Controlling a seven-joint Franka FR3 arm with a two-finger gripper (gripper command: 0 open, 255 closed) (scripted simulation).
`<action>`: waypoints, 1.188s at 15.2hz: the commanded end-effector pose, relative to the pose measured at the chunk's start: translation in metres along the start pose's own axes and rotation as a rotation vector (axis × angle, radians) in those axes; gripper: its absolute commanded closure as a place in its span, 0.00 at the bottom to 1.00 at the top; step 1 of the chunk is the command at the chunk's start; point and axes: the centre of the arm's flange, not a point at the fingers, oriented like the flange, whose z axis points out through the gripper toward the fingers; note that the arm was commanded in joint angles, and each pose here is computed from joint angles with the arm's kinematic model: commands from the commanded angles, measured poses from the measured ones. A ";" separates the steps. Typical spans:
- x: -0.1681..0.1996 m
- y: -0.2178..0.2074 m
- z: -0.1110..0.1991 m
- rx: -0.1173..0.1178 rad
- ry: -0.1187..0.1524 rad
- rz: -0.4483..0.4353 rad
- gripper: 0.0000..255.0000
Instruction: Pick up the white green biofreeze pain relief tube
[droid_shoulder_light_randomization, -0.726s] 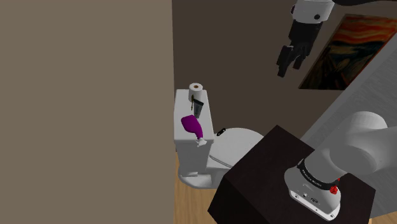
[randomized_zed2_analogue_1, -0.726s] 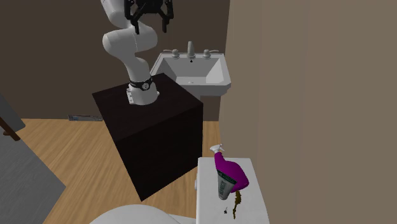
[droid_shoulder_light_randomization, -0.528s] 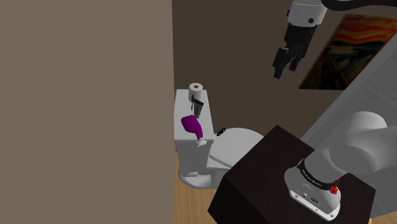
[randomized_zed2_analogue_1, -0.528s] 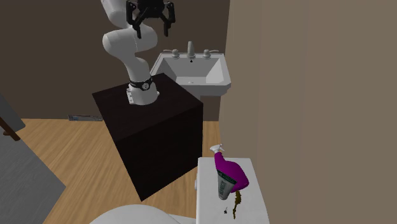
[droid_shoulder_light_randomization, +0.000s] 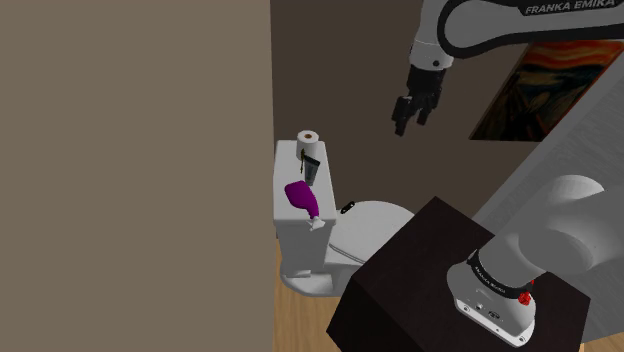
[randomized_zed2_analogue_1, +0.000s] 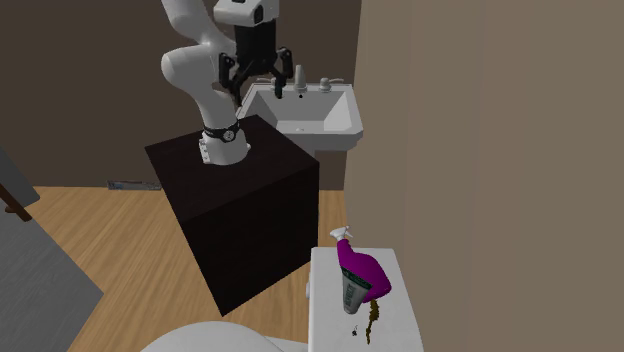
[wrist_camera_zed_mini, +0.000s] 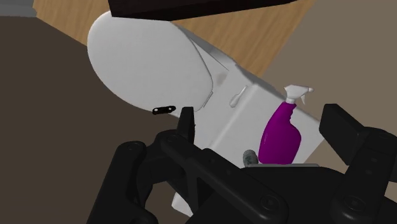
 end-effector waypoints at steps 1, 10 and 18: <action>0.020 0.000 0.019 0.006 0.006 -0.007 0.00; 0.107 -0.009 0.096 0.034 0.020 -0.037 0.00; 0.185 -0.021 0.164 0.058 0.033 -0.064 0.00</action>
